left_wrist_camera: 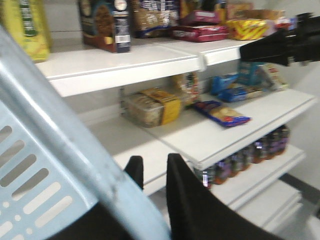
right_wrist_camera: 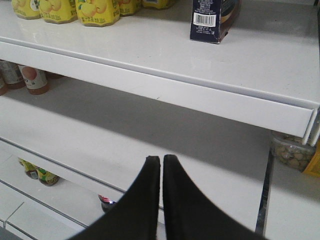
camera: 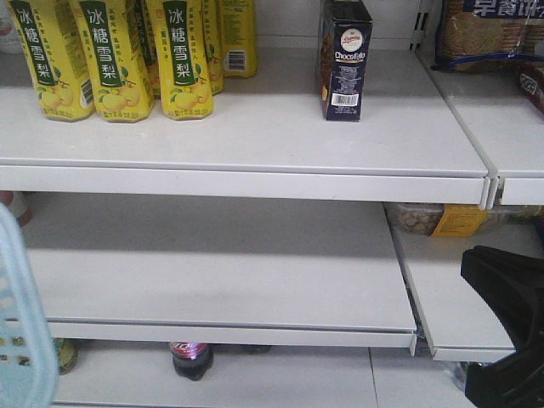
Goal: Left arm holds basket, right arm returns cookies
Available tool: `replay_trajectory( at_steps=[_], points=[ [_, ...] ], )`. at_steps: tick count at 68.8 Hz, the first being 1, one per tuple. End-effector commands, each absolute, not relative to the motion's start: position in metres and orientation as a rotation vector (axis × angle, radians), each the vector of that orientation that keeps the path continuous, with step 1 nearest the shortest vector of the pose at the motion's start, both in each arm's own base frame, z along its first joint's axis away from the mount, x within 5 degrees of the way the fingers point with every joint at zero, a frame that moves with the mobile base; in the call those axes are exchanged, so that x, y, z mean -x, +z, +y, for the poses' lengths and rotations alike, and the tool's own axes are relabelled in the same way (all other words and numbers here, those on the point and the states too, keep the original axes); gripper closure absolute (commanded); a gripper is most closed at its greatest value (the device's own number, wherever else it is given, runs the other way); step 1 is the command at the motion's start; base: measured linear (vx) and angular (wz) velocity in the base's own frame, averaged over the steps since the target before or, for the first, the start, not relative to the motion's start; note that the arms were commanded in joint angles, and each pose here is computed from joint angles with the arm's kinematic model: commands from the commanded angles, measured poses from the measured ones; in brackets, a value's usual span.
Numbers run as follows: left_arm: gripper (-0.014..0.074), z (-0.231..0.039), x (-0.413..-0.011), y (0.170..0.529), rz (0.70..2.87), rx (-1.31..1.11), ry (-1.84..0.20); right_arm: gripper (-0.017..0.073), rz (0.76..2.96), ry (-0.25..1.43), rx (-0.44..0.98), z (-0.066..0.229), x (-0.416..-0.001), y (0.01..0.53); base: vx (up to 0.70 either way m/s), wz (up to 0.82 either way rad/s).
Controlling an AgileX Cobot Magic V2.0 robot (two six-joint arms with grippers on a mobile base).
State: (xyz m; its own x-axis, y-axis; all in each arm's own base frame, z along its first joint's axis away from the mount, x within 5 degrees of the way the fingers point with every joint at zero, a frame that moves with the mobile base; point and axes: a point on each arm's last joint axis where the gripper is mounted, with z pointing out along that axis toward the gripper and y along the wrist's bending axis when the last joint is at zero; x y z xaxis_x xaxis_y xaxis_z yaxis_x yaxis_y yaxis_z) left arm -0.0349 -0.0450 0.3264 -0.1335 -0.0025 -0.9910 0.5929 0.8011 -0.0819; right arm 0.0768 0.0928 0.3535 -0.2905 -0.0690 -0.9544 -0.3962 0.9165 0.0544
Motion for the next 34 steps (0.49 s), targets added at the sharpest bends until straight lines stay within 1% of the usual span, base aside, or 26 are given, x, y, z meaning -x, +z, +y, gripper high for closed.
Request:
replay_trajectory(
  at_steps=[1, 6, 13, 24, 34],
  points=[
    [0.0600, -0.034, 0.032, 0.342, 1.521, -0.376, -0.339, 0.0567, 1.770, 0.316, 0.320, 0.090, -0.080, 0.366, 0.00, 0.00],
    [0.0600, -0.026, 0.029, 0.342, 1.519, -0.330, -0.223, 0.0567, 1.770, 0.316, 0.320, 0.090, -0.080, 0.366, 0.00, 0.00],
    [0.0600, -0.017, 0.025, 0.342, 1.533, -0.242, -0.128, 0.0567, 1.770, 0.316, 0.320, 0.090, -0.080, 0.366, 0.00, 0.00],
    [0.0600, -0.002, 0.014, 0.332, 1.566, -0.093, -0.026, 0.0567, 1.770, 0.316, 0.320, 0.090, -0.080, 0.366, 0.00, 0.00],
    [0.0600, 0.006, 0.004, 0.321, 1.570, 0.006, 0.023, 0.0567, 1.770, 0.316, 0.320, 0.090, -0.080, 0.366, 0.00, 0.00]
  ],
)
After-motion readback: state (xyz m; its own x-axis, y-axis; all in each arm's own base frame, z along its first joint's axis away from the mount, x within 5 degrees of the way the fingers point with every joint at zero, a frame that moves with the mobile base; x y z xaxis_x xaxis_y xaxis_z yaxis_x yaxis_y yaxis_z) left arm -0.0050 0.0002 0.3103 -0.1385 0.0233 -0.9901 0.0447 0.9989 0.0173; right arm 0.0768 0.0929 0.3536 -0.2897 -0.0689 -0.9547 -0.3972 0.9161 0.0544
